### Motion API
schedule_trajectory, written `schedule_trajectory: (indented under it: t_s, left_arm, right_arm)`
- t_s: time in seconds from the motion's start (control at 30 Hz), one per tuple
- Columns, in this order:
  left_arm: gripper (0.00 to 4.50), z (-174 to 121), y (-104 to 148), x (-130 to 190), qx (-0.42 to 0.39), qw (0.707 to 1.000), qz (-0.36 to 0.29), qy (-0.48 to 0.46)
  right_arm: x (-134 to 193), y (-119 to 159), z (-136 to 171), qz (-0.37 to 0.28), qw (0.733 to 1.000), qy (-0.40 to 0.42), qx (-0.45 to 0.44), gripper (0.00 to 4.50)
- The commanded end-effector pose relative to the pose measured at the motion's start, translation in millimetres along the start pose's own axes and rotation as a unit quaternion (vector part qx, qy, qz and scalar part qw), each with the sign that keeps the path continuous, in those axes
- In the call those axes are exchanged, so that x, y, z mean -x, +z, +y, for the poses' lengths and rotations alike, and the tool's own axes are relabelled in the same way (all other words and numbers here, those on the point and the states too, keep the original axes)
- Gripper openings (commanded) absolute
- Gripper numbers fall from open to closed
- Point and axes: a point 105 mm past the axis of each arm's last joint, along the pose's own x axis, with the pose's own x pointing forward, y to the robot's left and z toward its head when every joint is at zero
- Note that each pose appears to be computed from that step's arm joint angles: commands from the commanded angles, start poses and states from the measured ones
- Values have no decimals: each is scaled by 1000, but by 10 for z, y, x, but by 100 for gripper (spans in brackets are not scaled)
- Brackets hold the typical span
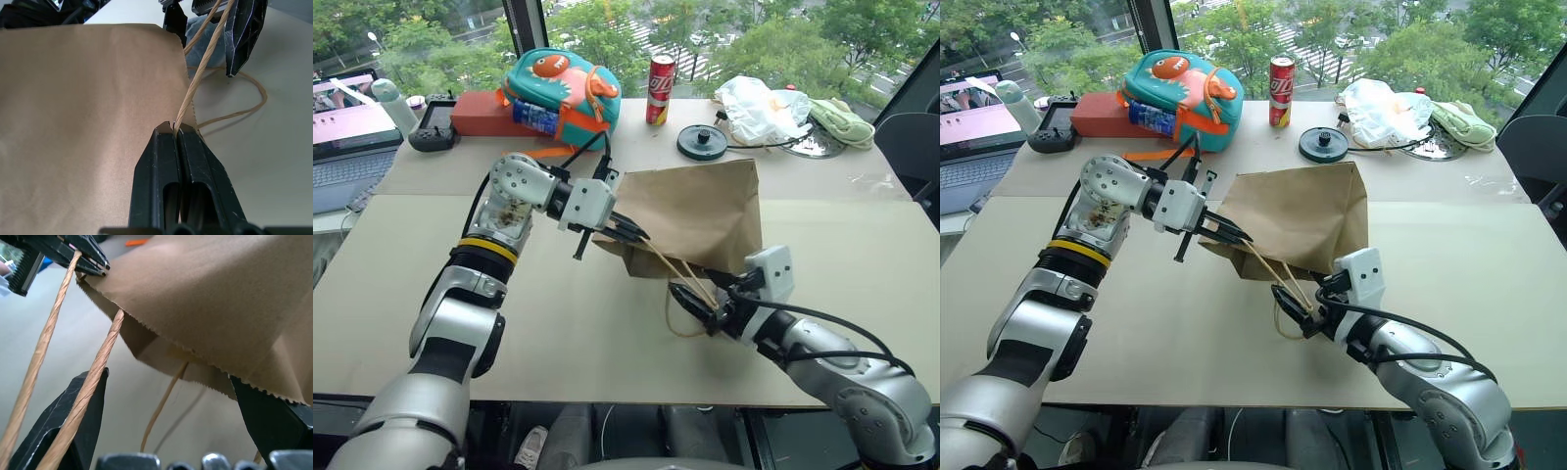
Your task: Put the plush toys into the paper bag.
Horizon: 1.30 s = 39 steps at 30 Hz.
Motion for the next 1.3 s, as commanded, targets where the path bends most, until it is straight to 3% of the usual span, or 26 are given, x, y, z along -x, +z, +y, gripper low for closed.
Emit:
schedule_trajectory:
  t_s: [0.03, 0.2, 0.33, 0.53, 0.73, 1.03, 1.3]
  left_arm:
    - [0, 88, -47, 264, 8, 998, 28, 47]
    - [0, 100, -49, 252, 8, 998, 28, 47]
    - [0, 100, -55, 239, 8, 998, 28, 48]
    - [0, 82, -63, 227, 11, 998, 26, 50]
    - [0, 71, -73, 223, 14, 998, 26, 53]
    - [0, 50, -86, 239, 17, 998, 29, 55]
    - [0, 44, -84, 235, 18, 998, 30, 55]
  right_arm:
    - [-4, 211, 149, -47, 999, 22, 8, 442]
    - [-127, 393, 310, -80, 994, 58, -44, 442]
    - [-319, 304, 262, -40, 997, 22, -58, 442]
    - [-413, 328, 370, -36, 996, 35, -69, 442]
    - [-513, 110, 286, 15, 998, 7, -68, 442]
    - [-402, 24, 166, 17, 996, -6, -86, 442]
    - [-250, -113, 252, 31, 995, 38, -82, 442]
